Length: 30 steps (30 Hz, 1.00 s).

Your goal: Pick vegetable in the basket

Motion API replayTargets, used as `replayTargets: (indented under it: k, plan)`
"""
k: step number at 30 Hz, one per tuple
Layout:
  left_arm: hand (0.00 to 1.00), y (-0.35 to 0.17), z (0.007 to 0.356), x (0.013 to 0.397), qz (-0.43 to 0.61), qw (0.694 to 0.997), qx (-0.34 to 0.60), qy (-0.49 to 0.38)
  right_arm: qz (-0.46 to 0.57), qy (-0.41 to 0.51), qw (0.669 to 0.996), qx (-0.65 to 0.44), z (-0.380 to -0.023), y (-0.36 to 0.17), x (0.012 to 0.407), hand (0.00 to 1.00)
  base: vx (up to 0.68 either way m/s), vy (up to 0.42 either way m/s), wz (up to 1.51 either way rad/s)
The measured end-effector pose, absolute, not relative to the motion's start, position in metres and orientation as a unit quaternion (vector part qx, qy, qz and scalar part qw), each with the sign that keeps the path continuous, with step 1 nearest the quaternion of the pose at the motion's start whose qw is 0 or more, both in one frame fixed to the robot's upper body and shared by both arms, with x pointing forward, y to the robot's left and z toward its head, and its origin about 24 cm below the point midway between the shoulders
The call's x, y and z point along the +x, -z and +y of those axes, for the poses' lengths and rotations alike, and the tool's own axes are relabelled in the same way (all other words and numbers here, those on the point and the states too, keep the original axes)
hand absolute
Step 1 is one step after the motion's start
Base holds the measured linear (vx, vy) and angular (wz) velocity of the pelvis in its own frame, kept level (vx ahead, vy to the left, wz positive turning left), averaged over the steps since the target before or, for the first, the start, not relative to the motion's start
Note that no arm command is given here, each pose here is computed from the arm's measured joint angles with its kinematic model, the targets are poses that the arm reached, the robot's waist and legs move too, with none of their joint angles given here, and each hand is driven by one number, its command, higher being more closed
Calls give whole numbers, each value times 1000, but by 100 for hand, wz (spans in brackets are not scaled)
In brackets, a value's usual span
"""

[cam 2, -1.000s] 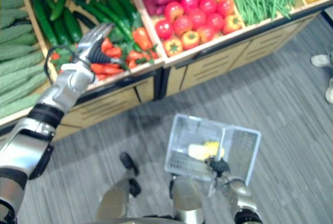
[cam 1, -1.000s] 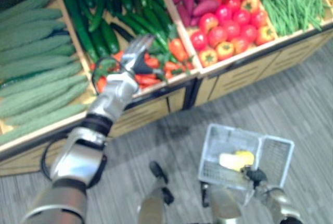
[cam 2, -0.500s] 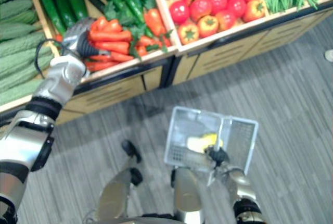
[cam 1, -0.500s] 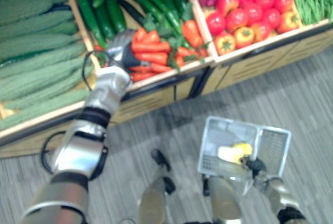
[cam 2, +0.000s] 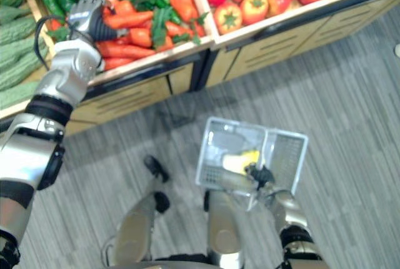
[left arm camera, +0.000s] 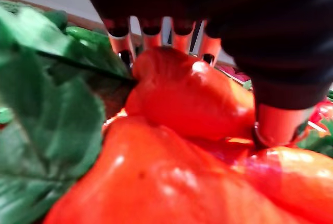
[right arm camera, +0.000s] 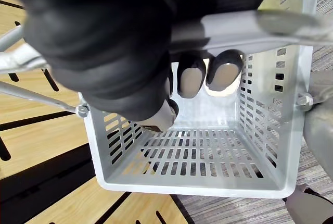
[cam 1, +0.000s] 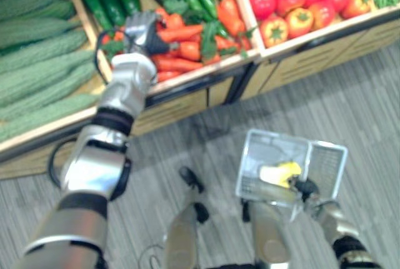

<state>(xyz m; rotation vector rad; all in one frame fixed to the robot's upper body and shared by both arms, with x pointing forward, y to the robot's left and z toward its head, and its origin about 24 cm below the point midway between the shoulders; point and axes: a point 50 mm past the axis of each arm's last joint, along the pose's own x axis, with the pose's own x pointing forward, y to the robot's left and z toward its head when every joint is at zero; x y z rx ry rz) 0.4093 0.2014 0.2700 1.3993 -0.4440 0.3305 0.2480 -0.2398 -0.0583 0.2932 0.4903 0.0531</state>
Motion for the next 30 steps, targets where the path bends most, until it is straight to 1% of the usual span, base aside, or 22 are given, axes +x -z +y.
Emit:
replayTargets:
  k: [4,6,13,18,21,23,25,29,30]
  plan:
    - [100,-273,207,409,-194,701,667,-159,237,-42,960,144,-238,56,250,100,0,0,0]
    - [100,-274,209,409,-188,695,674,-165,235,-43,960,144,-238,55,251,100,20,0,-1]
    - [100,-273,207,408,-200,698,667,-165,233,-41,962,140,-240,58,240,100,55,-13,1]
    - [100,-282,196,403,-254,694,653,-165,234,-34,962,137,-244,64,223,100,36,-9,9]
    - [100,-278,193,400,-273,693,648,-159,236,-29,962,136,-246,66,215,100,-2,19,-5]
    - [100,-277,195,398,-281,699,637,-160,239,-28,961,136,-247,68,210,100,-10,31,-4]
    - [100,-274,198,397,-279,712,624,-160,244,-22,960,137,-249,70,206,100,-10,32,13]
    - [100,-266,203,395,-274,723,613,-161,253,-16,957,141,-249,75,198,100,4,21,7]
    - [100,-262,205,393,-277,733,600,-161,254,-16,956,144,-248,76,196,100,12,19,5]
